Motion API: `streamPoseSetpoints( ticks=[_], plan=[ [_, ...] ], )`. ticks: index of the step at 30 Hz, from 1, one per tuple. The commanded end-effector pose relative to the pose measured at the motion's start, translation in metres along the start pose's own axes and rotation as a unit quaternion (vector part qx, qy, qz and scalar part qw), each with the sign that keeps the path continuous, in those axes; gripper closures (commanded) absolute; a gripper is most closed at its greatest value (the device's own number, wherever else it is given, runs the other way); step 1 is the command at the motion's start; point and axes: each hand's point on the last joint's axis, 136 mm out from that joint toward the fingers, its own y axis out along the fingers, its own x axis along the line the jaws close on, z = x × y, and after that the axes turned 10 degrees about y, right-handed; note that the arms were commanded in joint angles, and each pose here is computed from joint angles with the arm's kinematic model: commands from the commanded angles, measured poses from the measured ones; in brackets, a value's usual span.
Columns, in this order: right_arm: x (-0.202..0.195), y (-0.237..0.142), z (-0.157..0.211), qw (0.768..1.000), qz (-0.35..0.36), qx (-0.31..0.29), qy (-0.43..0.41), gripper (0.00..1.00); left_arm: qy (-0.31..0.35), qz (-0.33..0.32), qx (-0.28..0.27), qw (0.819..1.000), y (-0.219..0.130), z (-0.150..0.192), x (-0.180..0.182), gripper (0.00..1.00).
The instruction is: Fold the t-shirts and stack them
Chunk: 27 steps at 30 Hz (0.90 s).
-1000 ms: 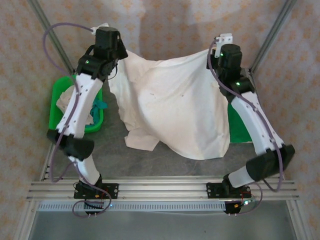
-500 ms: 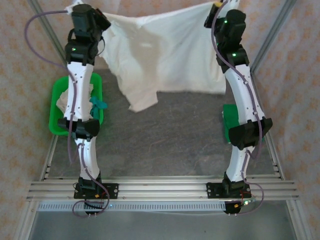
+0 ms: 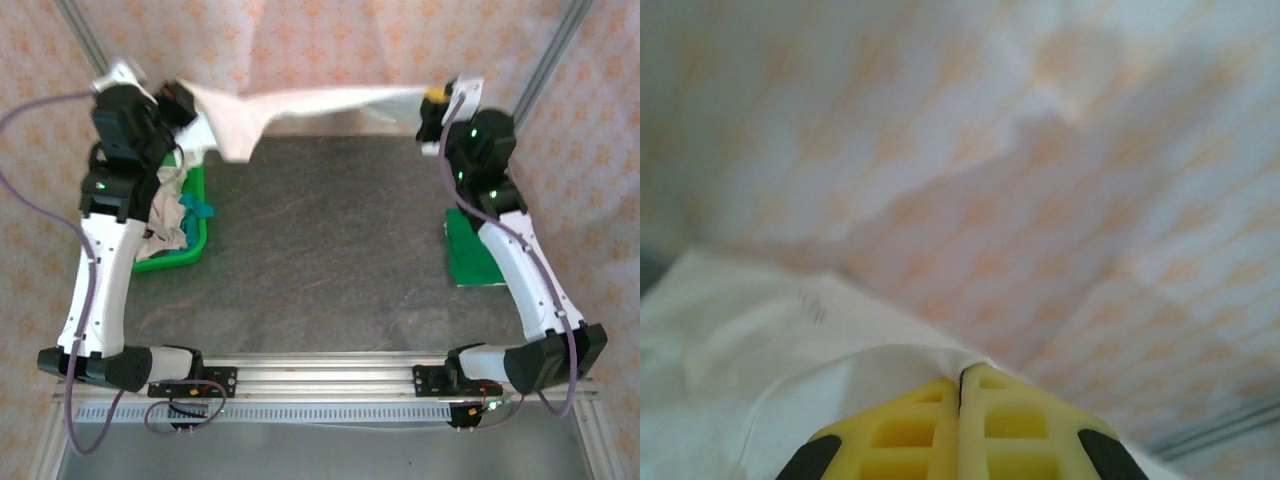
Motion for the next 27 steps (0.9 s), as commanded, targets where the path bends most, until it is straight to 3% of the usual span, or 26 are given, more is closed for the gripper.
streamPoseSetpoints(
  ticks=[1, 6, 9, 12, 16, 22, 27],
  plan=[
    [0.012, -0.022, 0.077, 0.994, -0.061, 0.076, 0.045, 1.0, -0.024, -0.035, 0.12, 0.992, 0.027, 0.11, 0.041, 1.0],
    [-0.004, -0.049, 0.196, 0.97, -0.03, 0.195, 0.14, 1.0, -0.026, -0.095, 0.223, 0.97, 0.019, 0.216, 0.083, 1.0],
    [-0.019, -0.059, 0.248, 0.951, 0.015, 0.249, 0.185, 1.0, -0.022, -0.123, 0.246, 0.961, 0.015, 0.25, 0.102, 1.0],
    [-0.031, -0.067, 0.277, 0.938, 0.05, 0.276, 0.203, 1.0, -0.019, -0.149, 0.271, 0.951, 0.012, 0.276, 0.119, 1.0],
    [-0.043, -0.078, 0.294, 0.929, 0.09, 0.303, 0.195, 1.0, -0.006, -0.184, 0.289, 0.939, 0.002, 0.293, 0.14, 1.0],
    [-0.043, -0.092, 0.286, 0.93, 0.096, 0.3, 0.19, 0.98, 0.001, -0.212, 0.279, 0.937, -0.028, 0.286, 0.155, 0.98],
    [-0.042, -0.109, 0.282, 0.927, 0.103, 0.314, 0.177, 1.0, -0.017, -0.22, 0.305, 0.926, -0.053, 0.293, 0.159, 1.0]
  ],
)
